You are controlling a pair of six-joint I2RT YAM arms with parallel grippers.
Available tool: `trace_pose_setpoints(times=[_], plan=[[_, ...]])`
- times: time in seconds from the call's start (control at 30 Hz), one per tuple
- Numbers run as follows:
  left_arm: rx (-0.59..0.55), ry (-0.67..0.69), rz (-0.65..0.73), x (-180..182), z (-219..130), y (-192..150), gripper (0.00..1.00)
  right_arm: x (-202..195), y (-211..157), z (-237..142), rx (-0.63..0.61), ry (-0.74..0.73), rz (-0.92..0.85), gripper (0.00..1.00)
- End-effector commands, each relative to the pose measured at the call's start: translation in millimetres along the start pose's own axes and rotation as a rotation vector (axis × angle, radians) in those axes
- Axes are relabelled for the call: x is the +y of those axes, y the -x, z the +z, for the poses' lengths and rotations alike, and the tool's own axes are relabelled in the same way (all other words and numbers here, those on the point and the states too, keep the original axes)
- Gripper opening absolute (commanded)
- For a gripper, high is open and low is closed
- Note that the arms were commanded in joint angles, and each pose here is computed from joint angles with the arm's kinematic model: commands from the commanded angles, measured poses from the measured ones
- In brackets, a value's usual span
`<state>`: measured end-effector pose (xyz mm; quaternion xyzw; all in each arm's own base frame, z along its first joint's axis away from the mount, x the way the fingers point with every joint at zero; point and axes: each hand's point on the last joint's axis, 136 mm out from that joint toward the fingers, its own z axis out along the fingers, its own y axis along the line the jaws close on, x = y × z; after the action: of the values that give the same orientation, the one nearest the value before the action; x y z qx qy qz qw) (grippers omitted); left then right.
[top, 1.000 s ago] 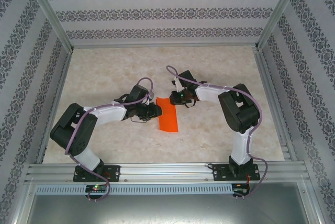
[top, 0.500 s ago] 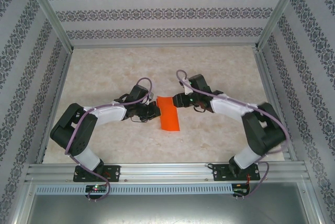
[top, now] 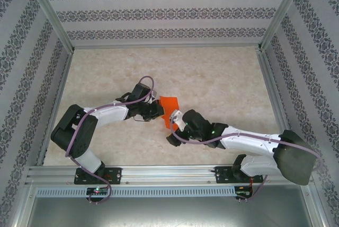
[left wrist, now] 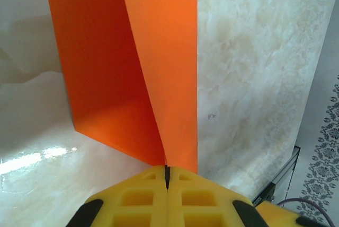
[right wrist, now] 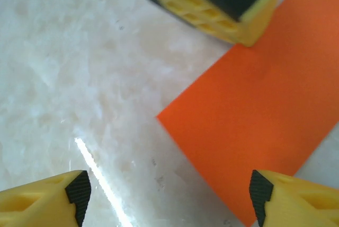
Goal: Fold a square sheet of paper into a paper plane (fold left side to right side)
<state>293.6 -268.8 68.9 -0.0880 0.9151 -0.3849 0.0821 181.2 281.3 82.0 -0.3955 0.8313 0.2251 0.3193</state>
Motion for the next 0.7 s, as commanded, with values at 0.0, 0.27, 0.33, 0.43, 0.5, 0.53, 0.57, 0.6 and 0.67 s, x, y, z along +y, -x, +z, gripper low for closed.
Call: trace_pose_setpoints(times=[0.0,0.27,0.33,0.43,0.5,0.53,0.57,0.6,0.67], plan=[[0.026,0.000,-0.003,-7,0,-4,0.00,-9,-5,6,0.023,-0.099,-0.090,0.82],[0.029,0.003,-0.001,-6,0,-5,0.00,-11,14,36,0.064,-0.143,-0.186,0.76],[0.029,0.006,-0.002,-5,1,-5,0.00,-13,18,42,0.064,-0.155,-0.192,0.70],[0.031,0.008,-0.002,-4,0,-6,0.00,-11,23,46,0.062,-0.148,-0.197,0.59],[0.030,0.012,-0.001,-3,0,-7,0.00,-11,22,47,0.067,-0.142,-0.198,0.47],[0.028,0.014,0.001,-3,-1,-7,0.00,-10,22,47,0.069,-0.140,-0.196,0.42],[0.027,0.016,0.002,-3,-1,-6,0.00,-9,20,46,0.072,-0.134,-0.196,0.36],[0.027,0.018,0.003,-3,-1,-6,0.00,-8,19,45,0.073,-0.128,-0.194,0.30],[0.027,0.023,0.003,-1,0,-6,0.00,-7,18,44,0.078,-0.122,-0.192,0.19]])
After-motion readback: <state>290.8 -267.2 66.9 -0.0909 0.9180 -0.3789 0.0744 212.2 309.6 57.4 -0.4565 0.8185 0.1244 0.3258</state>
